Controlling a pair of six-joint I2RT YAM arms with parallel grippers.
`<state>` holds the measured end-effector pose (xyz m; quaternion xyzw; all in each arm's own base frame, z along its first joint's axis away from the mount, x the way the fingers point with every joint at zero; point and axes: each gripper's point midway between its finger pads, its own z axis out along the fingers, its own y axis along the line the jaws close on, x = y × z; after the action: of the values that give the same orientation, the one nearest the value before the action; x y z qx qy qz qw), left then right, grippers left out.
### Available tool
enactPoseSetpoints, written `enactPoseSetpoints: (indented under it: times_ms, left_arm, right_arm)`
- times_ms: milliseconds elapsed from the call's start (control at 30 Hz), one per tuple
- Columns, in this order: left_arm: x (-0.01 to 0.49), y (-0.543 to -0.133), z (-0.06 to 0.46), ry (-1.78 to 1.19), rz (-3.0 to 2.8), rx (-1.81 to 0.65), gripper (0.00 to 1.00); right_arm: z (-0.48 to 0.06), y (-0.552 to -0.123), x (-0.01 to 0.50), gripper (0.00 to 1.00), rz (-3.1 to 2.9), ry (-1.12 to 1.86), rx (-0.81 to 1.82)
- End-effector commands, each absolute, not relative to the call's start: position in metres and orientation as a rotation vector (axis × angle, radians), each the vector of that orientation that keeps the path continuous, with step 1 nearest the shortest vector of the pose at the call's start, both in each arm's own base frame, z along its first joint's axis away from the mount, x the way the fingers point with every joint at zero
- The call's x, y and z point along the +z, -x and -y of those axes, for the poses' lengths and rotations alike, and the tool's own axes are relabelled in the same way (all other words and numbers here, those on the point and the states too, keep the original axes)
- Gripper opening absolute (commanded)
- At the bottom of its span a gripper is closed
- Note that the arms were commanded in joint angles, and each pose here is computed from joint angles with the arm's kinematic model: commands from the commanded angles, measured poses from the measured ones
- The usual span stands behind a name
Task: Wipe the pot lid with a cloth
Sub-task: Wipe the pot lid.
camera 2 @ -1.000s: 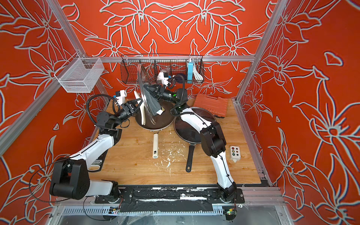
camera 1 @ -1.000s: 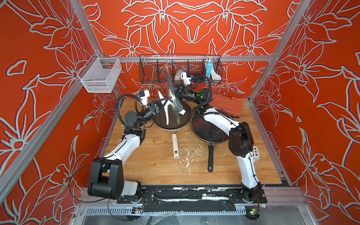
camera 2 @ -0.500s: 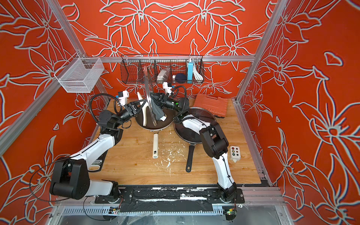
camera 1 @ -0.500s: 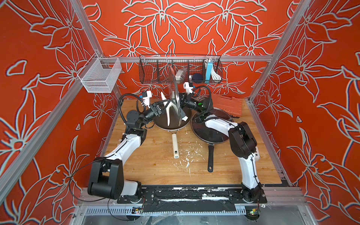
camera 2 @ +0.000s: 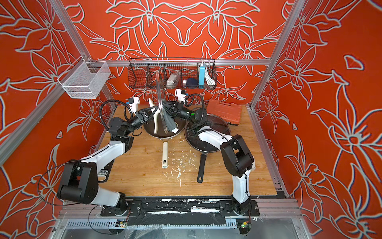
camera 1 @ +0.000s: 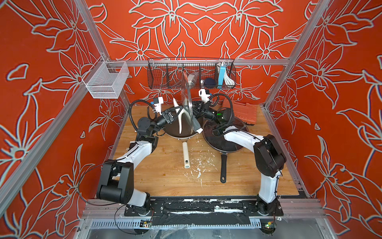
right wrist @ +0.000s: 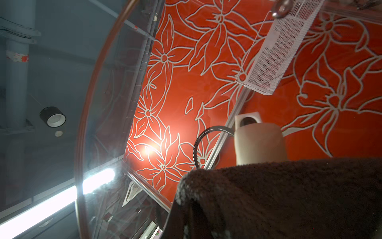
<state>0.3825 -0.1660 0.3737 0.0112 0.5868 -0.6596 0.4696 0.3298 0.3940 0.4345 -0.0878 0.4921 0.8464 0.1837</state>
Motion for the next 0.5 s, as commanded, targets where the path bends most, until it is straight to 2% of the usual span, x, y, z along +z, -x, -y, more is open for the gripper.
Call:
enactPoseSetpoints:
  times_ms: [0, 167, 467]
  left_arm:
    - [0.423, -0.357, 0.169, -0.215, -1.230, -1.554, 0.00]
    - [0.419, -0.352, 0.175, -0.280, -1.284, -1.514, 0.00]
    - [0.423, -0.333, 0.178, -0.430, -1.428, -1.256, 0.00]
  right_arm:
    - [-0.388, -0.290, 0.477, 0.00, -1.254, 0.412, 2.448]
    - [-0.378, -0.304, 0.486, 0.00, -1.254, 0.395, 2.404]
    - [-0.343, -0.345, 0.444, 0.00, -1.528, 0.335, 2.088]
